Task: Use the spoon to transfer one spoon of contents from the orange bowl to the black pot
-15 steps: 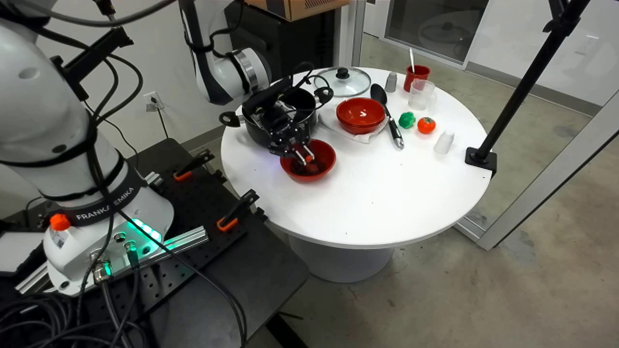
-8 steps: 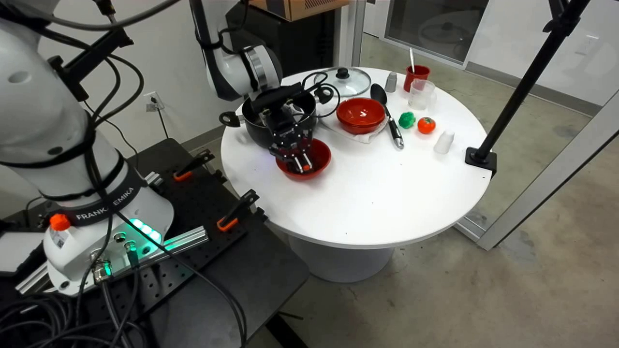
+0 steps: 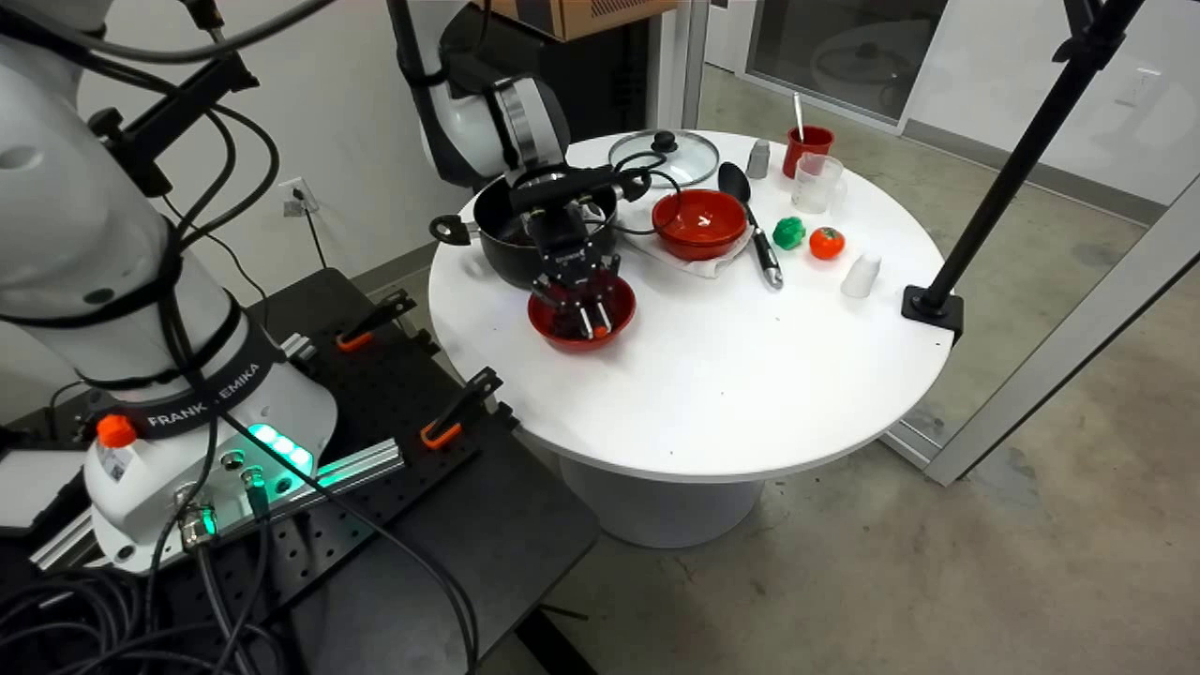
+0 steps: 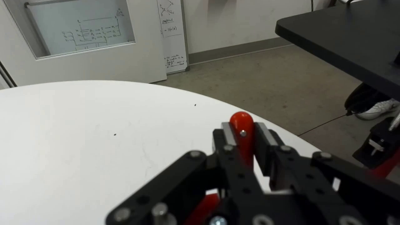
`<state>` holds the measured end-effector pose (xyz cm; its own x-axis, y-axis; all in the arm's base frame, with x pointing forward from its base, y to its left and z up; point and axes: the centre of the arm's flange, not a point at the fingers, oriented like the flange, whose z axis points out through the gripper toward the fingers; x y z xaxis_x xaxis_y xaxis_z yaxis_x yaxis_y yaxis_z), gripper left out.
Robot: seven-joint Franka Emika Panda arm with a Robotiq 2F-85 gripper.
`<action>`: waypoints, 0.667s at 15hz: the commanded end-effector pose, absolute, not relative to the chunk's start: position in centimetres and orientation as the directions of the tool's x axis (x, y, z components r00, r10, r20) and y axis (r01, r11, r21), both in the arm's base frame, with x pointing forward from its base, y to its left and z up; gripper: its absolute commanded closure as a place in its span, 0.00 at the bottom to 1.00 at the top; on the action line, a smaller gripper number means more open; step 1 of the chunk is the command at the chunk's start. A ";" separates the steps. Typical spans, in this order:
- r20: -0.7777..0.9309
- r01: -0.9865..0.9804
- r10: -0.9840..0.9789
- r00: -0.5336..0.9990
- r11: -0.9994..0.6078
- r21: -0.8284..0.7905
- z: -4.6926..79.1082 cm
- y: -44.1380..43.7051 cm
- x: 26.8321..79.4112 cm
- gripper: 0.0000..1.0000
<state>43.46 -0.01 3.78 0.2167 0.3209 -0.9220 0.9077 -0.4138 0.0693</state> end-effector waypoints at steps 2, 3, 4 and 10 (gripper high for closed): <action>-0.893 0.896 0.393 0.218 -0.443 0.023 4.7 -0.7 43.9 0.95; -0.890 0.895 0.399 0.220 -0.447 0.021 4.8 -0.8 44.0 0.95; -0.887 0.895 0.407 0.219 -0.446 0.016 4.8 -0.8 44.1 0.95; -0.848 0.918 0.498 0.181 -0.394 -0.036 4.7 -0.8 44.4 0.95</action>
